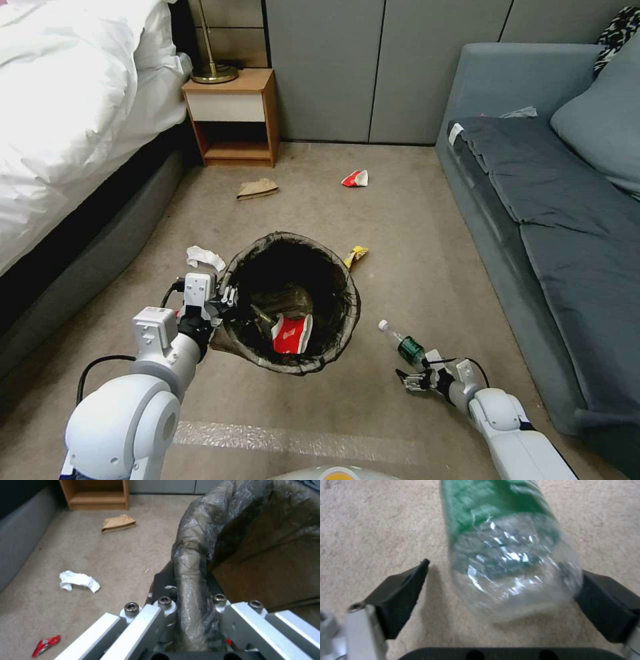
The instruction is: Pick up the trash bin, then pick up the garbage from the floor and place it into the trash bin.
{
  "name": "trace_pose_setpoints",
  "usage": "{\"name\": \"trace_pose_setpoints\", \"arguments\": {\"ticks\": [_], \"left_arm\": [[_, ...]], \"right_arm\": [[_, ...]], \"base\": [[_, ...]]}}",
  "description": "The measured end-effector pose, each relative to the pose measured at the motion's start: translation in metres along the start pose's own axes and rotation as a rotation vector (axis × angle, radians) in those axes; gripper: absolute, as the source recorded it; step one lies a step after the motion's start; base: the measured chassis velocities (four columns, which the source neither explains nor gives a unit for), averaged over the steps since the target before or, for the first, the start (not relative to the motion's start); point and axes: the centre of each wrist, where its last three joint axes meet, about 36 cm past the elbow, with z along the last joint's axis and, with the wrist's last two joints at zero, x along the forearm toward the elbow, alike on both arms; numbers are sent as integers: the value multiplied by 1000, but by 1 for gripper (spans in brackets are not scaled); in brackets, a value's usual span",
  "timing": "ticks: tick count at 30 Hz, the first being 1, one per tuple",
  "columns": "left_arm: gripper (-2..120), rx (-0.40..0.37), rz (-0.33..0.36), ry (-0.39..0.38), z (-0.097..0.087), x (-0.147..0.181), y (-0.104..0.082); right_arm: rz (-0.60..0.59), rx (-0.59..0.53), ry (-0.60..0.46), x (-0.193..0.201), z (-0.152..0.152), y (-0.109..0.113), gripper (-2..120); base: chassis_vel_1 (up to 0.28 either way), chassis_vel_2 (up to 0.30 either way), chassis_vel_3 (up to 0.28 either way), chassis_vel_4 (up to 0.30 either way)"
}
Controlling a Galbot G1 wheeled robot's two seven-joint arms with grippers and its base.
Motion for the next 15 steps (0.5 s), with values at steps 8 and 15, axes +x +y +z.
{"name": "trace_pose_setpoints", "arguments": {"ticks": [8,15], "left_arm": [[3,-1,0,1,0,0,0],[3,-1,2,2,0,0,0]], "right_arm": [[5,3,-4,2,-1,-1,76],[9,9,-11,4,-3,0,60]], "base": [[0,0,0,0],[0,0,0,0]]}}
